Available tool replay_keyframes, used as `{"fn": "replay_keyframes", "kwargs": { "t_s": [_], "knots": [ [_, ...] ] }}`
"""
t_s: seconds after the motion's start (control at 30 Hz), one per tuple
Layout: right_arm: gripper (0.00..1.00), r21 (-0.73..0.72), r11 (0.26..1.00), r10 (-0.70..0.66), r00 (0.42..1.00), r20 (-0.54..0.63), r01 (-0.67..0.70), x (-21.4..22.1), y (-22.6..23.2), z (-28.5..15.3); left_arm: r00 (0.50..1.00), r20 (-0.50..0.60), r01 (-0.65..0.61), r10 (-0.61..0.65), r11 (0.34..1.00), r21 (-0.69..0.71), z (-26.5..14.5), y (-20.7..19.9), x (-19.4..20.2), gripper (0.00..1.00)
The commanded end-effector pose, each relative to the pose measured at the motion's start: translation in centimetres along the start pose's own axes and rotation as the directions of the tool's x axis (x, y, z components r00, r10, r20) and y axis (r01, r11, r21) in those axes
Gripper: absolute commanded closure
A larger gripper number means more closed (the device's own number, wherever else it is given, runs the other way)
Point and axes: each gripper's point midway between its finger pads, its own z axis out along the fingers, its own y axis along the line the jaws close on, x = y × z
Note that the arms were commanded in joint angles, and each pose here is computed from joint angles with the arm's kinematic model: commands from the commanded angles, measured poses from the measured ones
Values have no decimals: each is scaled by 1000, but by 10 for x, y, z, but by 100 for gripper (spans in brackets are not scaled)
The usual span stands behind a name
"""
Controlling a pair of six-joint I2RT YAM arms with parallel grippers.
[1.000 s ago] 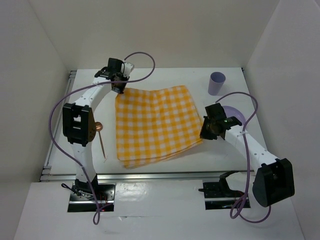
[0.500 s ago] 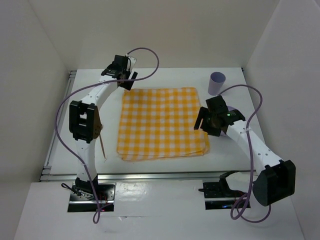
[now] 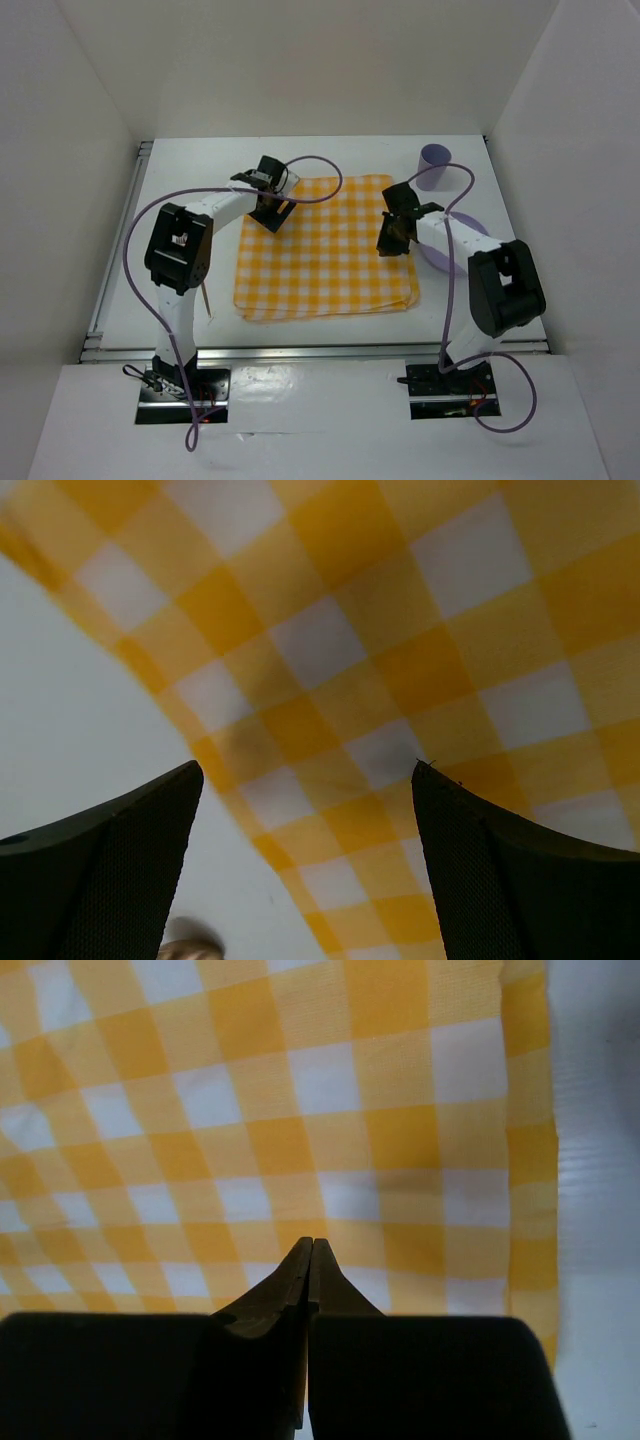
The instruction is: Set the dinner table for one person
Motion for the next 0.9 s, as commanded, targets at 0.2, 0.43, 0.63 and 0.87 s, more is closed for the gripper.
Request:
{"fn": "replay_keyframes", "kwargs": {
  "t_s": [0.2, 0.43, 0.63, 0.87],
  "knots": [
    [100, 50, 996, 80, 997, -20, -79, 15, -17, 36, 997, -68, 37, -38, 999, -16, 35, -3, 23, 9],
    [50, 35, 995, 91, 995, 35, -92, -11, -13, 5, 997, -57, 61, -60, 998, 12, 27, -7, 19, 9],
    [0, 87, 944, 296, 933, 207, -319, -45, -50, -53, 991, -25, 128, -128, 992, 21, 10, -1, 5, 9],
    [0, 119, 628, 696, 623, 357, -769, -9, -109, -77, 987, 13, 159, -160, 985, 70, -15, -2, -14, 9]
  ]
}}
